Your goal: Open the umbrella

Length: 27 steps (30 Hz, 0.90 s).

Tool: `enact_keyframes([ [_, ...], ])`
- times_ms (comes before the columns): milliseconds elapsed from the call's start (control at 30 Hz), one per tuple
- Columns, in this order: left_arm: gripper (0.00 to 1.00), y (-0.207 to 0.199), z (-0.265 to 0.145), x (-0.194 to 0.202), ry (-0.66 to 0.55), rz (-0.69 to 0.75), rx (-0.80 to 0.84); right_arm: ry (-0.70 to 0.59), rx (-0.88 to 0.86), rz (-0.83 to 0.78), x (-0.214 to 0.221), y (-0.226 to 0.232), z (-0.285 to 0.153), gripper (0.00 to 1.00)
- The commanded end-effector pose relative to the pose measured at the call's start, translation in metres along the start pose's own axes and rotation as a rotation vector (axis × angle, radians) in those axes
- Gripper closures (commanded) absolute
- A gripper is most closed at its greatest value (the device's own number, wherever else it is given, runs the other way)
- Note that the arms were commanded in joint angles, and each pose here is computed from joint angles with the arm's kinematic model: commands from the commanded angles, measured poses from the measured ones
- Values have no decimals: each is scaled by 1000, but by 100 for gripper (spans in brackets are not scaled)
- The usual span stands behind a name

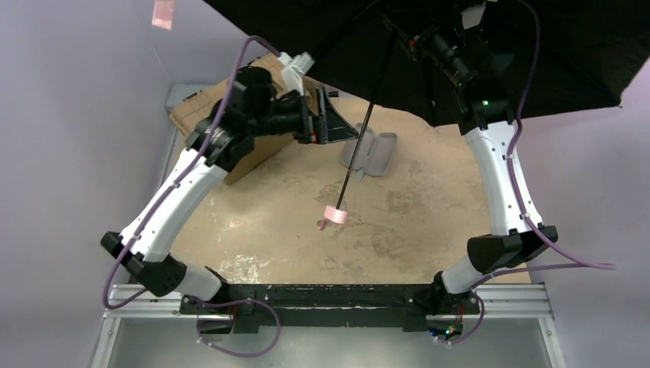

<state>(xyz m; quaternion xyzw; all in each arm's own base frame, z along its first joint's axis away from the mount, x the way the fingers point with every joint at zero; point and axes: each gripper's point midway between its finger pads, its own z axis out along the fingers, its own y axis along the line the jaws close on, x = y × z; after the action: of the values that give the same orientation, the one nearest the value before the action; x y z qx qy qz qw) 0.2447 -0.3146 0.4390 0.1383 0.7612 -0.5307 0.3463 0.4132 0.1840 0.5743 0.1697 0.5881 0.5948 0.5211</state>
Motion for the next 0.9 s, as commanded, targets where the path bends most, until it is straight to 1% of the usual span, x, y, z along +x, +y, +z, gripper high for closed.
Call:
enact_keyframes([
  [0, 9, -28, 16, -2, -3, 88, 62, -17, -136, -9, -3, 54, -12, 100],
  [100, 14, -36, 27, 16, 56, 67, 93, -21, -149, -11, -4, 57, -11, 100],
  [167, 15, -43, 29, 27, 83, 60, 132, -22, -151, -15, -5, 58, -8, 100],
  [233, 15, -48, 27, 37, 91, 44, 167, -13, -153, -19, -4, 58, -6, 100],
  [267, 15, -49, 23, 35, 71, 39, 167, -8, -158, -15, -3, 59, -6, 100],
  [333, 11, -37, 16, 31, 32, 30, 81, 3, -167, -12, -1, 58, -7, 100],
  [367, 10, -27, 10, 26, 5, 29, 5, 13, -170, -9, 2, 58, -9, 100],
  [467, 8, -2, -9, 6, -86, 30, -144, 48, -162, -25, 10, 55, -15, 100],
  [600, 8, 3, -30, -18, -177, 47, -218, 78, -150, -29, 20, 48, -24, 100],
  [633, 7, -1, -33, -24, -201, 51, -197, 82, -149, -29, 21, 47, -25, 100],
  [700, 7, -21, -32, -29, -211, 78, -77, 78, -147, -29, 21, 45, -25, 100],
  [767, 6, -41, -24, -22, -150, 103, 46, 78, -149, -26, 20, 46, -23, 100],
  [800, 6, -49, -18, -14, -94, 105, 105, 77, -153, -24, 19, 47, -22, 100],
  [867, 6, -53, -7, 4, 2, 99, 149, 75, -162, -24, 17, 50, -19, 100],
])
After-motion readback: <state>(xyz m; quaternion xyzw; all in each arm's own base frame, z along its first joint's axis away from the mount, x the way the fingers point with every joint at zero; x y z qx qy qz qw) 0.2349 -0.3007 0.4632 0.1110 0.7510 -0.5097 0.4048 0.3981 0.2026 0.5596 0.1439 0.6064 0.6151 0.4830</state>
